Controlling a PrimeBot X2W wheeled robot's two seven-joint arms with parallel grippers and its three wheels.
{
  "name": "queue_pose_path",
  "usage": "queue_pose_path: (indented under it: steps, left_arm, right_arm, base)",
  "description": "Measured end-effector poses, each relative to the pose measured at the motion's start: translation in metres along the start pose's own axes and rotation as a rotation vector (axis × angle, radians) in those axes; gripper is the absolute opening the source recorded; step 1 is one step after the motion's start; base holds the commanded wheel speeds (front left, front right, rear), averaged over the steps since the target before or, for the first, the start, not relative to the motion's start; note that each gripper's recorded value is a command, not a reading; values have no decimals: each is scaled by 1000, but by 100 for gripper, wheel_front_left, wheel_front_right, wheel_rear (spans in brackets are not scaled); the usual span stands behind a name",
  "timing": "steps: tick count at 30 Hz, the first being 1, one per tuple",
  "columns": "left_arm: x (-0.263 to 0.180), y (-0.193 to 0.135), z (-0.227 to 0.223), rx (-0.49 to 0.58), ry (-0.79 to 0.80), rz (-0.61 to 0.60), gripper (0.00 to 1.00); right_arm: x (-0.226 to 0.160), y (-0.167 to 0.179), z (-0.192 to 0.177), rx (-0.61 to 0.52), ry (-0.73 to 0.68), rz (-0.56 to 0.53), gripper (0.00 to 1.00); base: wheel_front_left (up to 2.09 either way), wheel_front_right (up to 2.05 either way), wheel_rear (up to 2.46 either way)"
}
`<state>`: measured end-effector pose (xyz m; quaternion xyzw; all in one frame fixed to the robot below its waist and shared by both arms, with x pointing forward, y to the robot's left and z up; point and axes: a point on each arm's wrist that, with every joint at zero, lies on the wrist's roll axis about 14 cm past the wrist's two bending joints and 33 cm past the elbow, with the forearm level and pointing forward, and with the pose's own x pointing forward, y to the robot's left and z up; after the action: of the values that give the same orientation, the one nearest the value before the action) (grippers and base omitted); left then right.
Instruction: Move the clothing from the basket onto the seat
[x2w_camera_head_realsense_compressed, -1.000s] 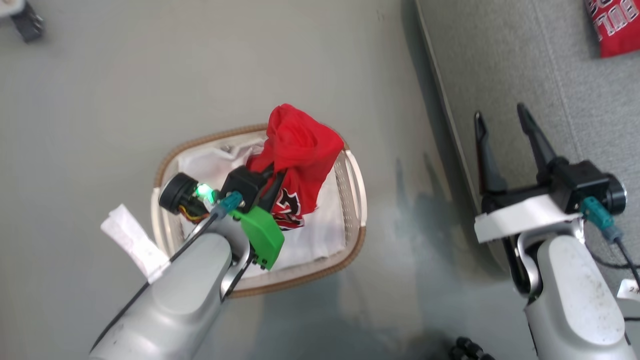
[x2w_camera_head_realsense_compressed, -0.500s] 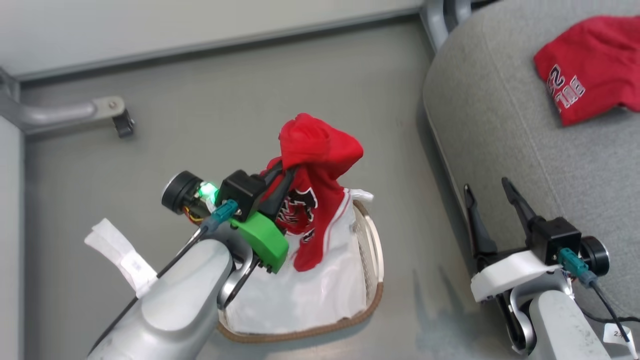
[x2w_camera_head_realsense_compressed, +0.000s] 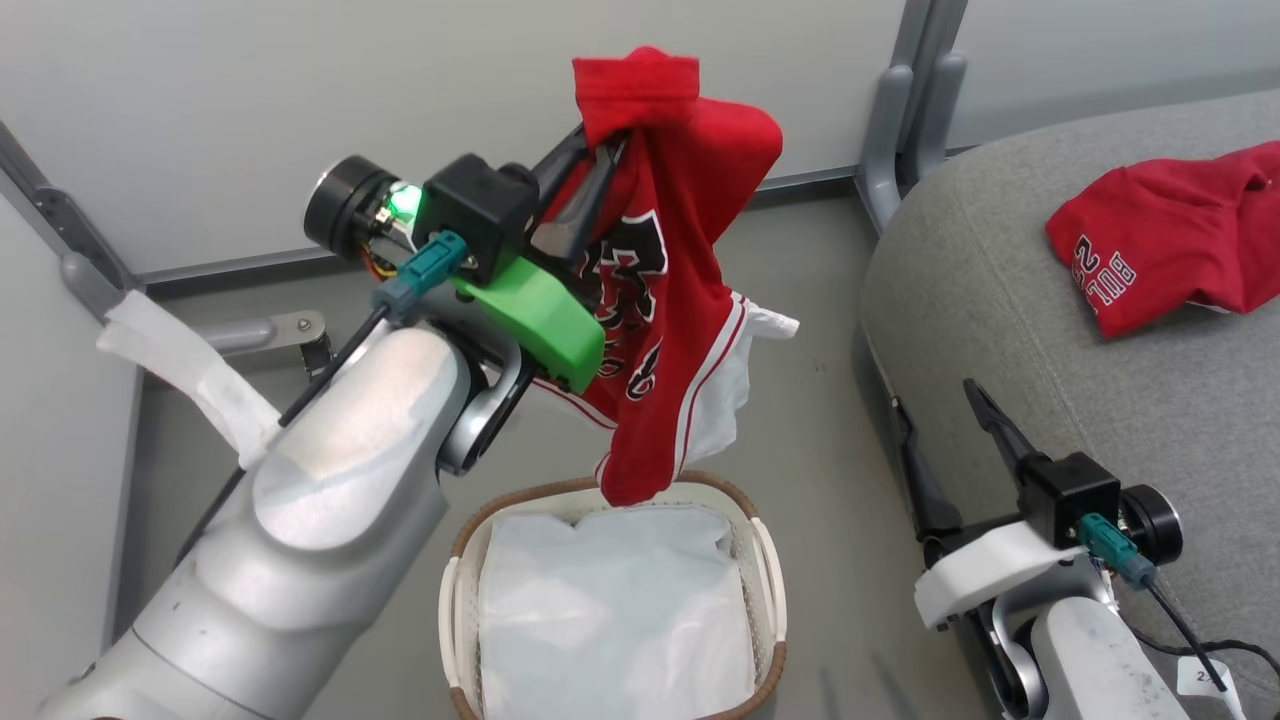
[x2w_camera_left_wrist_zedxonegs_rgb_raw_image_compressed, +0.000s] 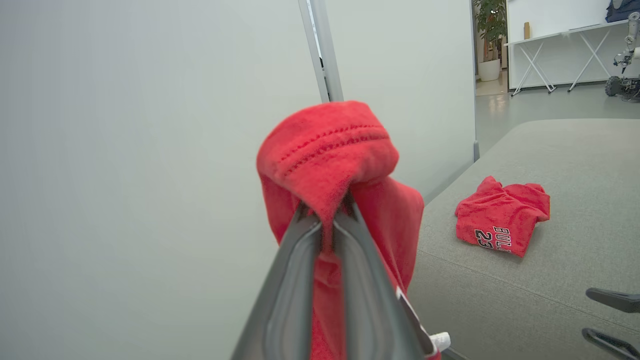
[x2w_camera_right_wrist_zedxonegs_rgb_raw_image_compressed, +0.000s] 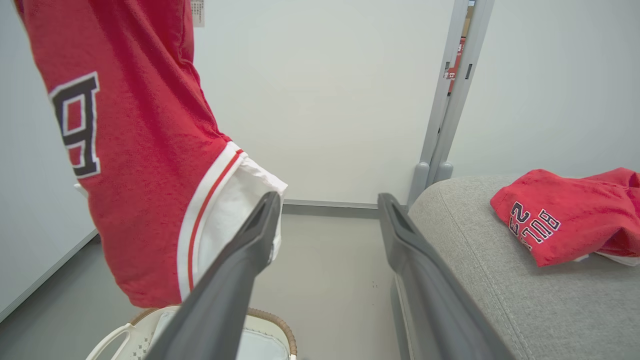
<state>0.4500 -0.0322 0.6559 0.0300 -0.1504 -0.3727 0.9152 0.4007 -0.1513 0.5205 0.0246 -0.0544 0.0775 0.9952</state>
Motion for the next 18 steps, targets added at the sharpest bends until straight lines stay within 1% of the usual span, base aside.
queue_pose_path:
  steps: [4, 7, 18]
  left_arm:
    - [9, 6, 33, 39, -57, 9, 0]
    - [13, 7, 48, 43, -89, 10, 0]
    - [14, 1, 59, 44, -103, -7, 0]
  right_arm:
    - [5, 12, 15, -7, -41, 38, 100]
    - [9, 18, 25, -10, -69, 59, 100]
    - [23, 48, 50, -37, -135, 158, 100]
  base:
    - [0, 0, 0]
    - [0, 0, 0]
    - [0, 0, 0]
